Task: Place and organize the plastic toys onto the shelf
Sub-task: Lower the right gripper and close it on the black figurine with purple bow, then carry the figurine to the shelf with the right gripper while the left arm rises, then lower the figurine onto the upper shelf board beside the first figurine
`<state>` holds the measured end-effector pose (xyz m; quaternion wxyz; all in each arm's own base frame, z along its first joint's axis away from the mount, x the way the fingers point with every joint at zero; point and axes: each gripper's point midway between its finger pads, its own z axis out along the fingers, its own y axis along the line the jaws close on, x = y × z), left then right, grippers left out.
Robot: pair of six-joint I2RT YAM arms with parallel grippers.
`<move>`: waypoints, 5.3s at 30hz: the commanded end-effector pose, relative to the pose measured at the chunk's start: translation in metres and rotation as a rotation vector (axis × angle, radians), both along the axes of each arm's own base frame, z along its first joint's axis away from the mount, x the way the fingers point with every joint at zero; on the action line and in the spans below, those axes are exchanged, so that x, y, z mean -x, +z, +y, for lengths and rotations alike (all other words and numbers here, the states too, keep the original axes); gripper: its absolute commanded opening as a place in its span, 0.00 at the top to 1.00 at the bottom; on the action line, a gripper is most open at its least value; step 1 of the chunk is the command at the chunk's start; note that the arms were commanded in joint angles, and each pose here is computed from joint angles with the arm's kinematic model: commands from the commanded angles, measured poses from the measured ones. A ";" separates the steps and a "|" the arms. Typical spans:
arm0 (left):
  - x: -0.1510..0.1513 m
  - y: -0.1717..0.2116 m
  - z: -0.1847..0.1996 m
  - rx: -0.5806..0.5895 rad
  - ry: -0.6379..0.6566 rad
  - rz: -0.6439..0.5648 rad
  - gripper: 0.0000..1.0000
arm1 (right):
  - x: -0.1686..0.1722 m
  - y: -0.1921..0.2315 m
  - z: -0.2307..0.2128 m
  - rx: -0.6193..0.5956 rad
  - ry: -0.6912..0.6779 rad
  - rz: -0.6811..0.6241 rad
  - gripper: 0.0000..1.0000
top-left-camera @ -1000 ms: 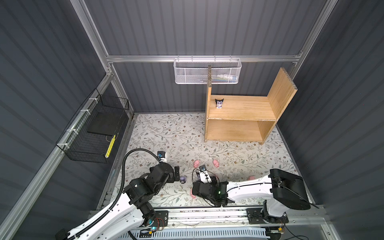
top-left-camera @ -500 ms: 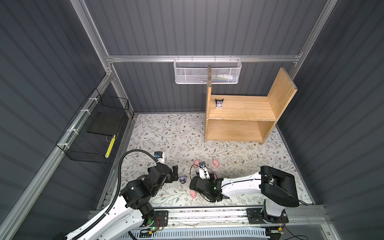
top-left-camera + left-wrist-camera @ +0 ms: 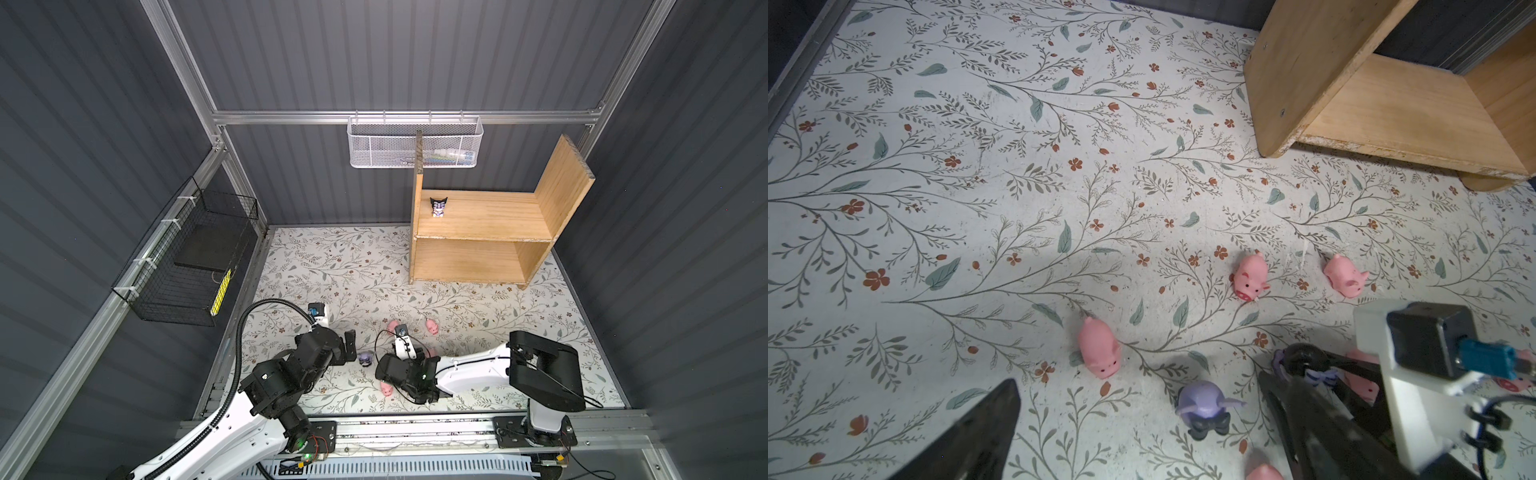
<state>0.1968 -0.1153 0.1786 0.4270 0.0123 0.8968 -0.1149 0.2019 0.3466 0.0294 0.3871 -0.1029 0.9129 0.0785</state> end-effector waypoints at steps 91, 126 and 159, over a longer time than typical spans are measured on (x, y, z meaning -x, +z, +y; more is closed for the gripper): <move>-0.062 0.108 -0.160 -0.145 -0.573 -0.122 0.00 | -0.135 0.298 -0.163 0.060 0.240 -0.171 0.78; -0.088 0.110 -0.185 -0.297 -0.667 -0.220 0.00 | -0.305 0.277 -0.183 0.069 0.305 -0.090 0.75; -0.078 0.124 -0.166 -0.282 -0.629 -0.263 0.00 | -0.297 0.286 -0.190 0.029 0.248 -0.080 0.40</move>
